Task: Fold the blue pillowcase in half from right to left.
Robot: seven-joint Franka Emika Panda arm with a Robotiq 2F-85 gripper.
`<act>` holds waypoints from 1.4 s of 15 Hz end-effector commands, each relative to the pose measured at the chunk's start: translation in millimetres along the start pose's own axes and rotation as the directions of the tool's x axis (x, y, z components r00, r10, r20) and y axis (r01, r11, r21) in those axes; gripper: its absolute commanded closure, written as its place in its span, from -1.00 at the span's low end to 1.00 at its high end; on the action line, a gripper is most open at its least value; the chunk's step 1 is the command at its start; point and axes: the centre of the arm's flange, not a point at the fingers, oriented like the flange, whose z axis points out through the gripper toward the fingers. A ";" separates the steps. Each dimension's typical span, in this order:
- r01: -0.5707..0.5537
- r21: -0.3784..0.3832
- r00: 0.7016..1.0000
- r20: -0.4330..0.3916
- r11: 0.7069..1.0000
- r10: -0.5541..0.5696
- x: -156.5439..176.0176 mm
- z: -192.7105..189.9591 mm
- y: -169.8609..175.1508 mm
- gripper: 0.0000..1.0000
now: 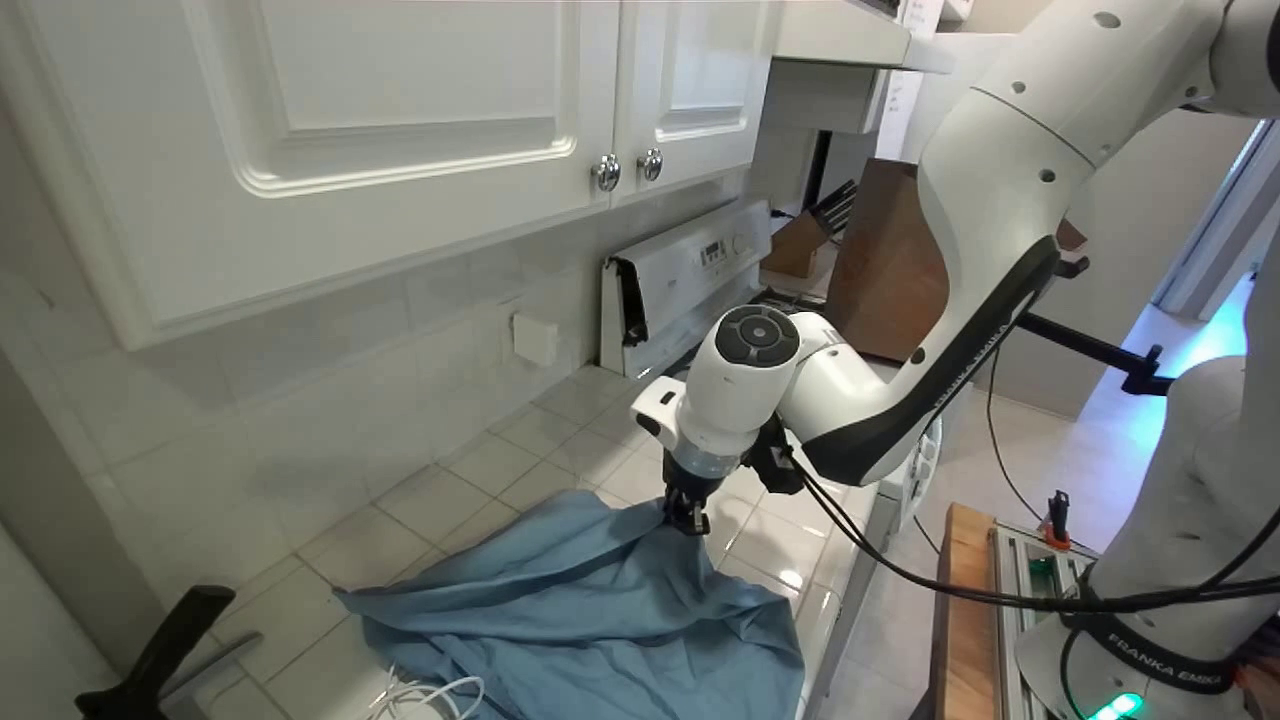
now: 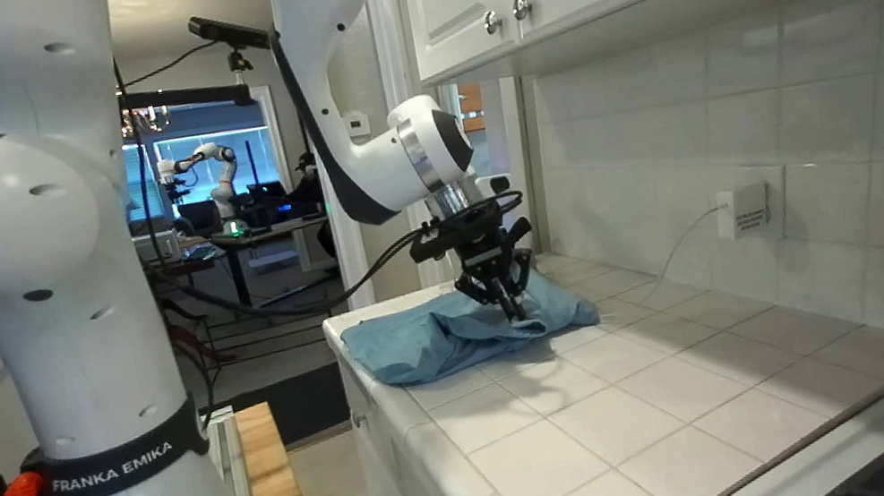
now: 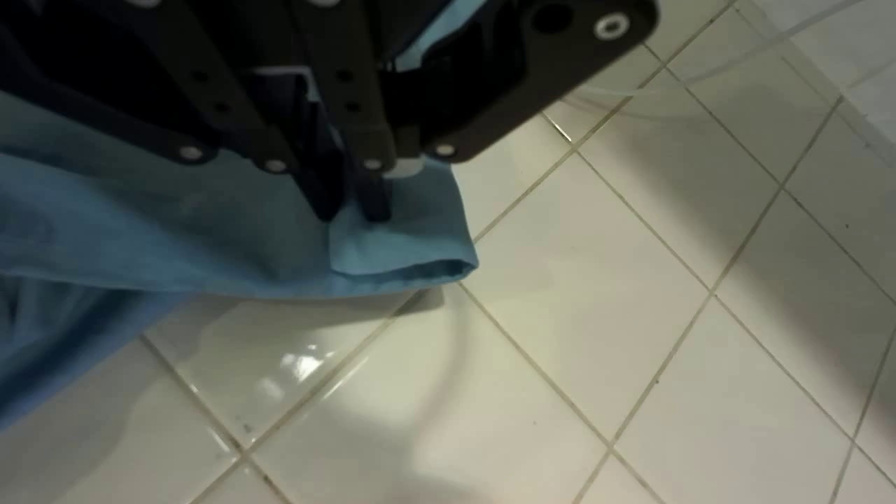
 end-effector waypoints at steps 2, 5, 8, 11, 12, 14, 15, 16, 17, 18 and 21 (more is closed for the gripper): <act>-0.003 -0.009 1.000 -0.016 1.000 0.003 9.1 -5.9 -7.5 1.00; 0.011 -0.012 1.000 -0.025 1.000 -0.011 19.1 -29.0 -16.8 0.99; 0.040 0.024 0.999 -0.031 0.999 -0.040 35.1 -64.9 -38.1 0.99; 0.075 0.041 0.997 -0.031 0.996 -0.074 57.8 -100.3 -63.8 0.99; 0.088 0.043 0.996 -0.028 0.995 -0.086 65.9 -112.5 -73.5 0.99; 0.098 0.044 0.995 -0.006 0.994 -0.098 74.9 -134.4 -87.1 0.99; 0.098 0.047 0.995 0.005 0.994 -0.098 77.2 -146.3 -91.5 0.99; 0.099 0.050 0.995 0.015 0.994 -0.100 79.3 -158.7 -96.3 0.99; 0.107 0.055 0.994 0.018 0.993 -0.108 82.2 -168.8 -99.3 0.99; 0.117 0.058 0.993 0.025 0.991 -0.118 85.7 -179.5 -102.6 0.99; 0.150 0.078 0.987 0.044 0.986 -0.153 93.1 -200.4 -108.3 0.99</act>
